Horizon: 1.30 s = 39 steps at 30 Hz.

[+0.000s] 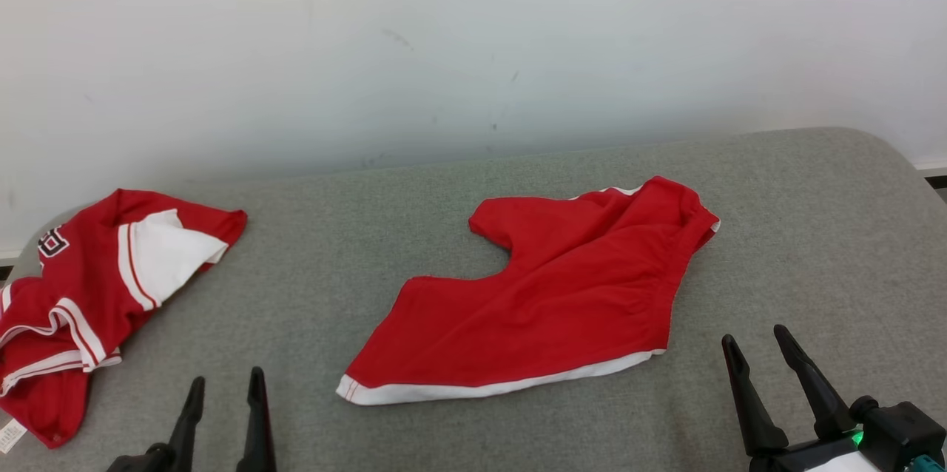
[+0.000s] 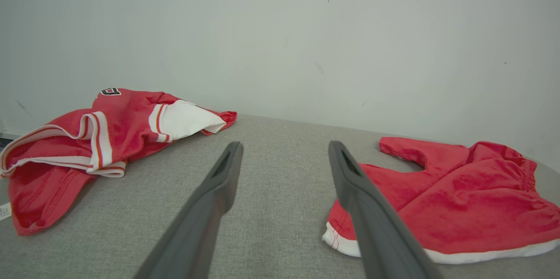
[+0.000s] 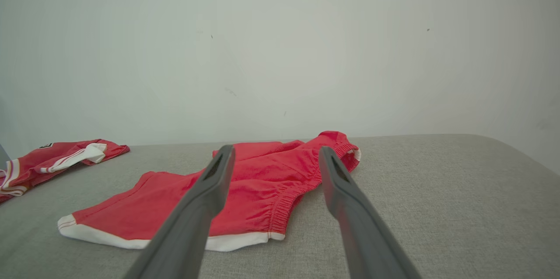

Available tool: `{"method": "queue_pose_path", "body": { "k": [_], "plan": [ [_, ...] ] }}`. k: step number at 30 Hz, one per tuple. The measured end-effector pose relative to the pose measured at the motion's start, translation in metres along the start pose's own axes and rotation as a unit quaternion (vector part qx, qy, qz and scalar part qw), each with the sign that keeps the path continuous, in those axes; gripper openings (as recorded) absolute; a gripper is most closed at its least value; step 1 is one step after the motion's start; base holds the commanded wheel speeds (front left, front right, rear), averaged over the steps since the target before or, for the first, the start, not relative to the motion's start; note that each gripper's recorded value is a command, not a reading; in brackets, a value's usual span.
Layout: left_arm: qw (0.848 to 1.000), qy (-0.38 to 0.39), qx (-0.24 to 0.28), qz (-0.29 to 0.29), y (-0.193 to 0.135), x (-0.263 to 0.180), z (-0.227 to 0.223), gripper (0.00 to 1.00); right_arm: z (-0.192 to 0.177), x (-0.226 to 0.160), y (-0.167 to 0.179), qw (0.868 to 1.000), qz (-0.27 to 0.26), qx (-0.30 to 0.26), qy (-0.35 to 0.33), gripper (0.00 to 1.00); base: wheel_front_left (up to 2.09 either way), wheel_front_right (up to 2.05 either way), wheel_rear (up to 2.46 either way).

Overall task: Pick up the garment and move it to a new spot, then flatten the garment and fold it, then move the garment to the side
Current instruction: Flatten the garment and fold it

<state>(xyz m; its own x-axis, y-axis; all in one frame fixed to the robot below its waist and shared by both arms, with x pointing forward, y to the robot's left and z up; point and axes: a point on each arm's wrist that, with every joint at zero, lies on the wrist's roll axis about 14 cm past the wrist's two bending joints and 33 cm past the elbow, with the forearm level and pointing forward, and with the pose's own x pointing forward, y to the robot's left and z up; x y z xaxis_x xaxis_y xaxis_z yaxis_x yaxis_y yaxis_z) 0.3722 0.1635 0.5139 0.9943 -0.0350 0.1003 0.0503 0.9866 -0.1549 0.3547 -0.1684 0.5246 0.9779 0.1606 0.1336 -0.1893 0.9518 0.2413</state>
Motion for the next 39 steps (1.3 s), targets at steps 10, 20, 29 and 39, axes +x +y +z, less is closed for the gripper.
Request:
{"method": "queue_pose_path", "body": {
  "k": [10,20,29,39],
  "plan": [
    [1.000,-0.002,0.001,-0.010,-0.002,0.003,-0.001,1.00,-0.006,0.003,0.000,1.000,-0.001,0.000,0.008,1.00,0.00,0.00,0.00],
    [0.998,0.042,-0.017,-0.047,-0.019,0.003,-0.029,1.00,-0.049,-0.005,-0.006,0.996,-0.001,-0.006,0.088,1.00,0.00,0.00,0.00],
    [0.987,0.132,-0.008,-0.094,-0.039,0.025,-0.076,1.00,-0.092,0.022,-0.005,0.978,0.037,-0.027,0.201,1.00,0.00,0.00,0.00],
    [0.965,0.222,0.019,-0.139,-0.049,0.039,-0.107,1.00,-0.121,0.047,0.005,0.962,0.080,-0.029,0.260,1.00,0.00,0.00,0.00]
  ]
}}
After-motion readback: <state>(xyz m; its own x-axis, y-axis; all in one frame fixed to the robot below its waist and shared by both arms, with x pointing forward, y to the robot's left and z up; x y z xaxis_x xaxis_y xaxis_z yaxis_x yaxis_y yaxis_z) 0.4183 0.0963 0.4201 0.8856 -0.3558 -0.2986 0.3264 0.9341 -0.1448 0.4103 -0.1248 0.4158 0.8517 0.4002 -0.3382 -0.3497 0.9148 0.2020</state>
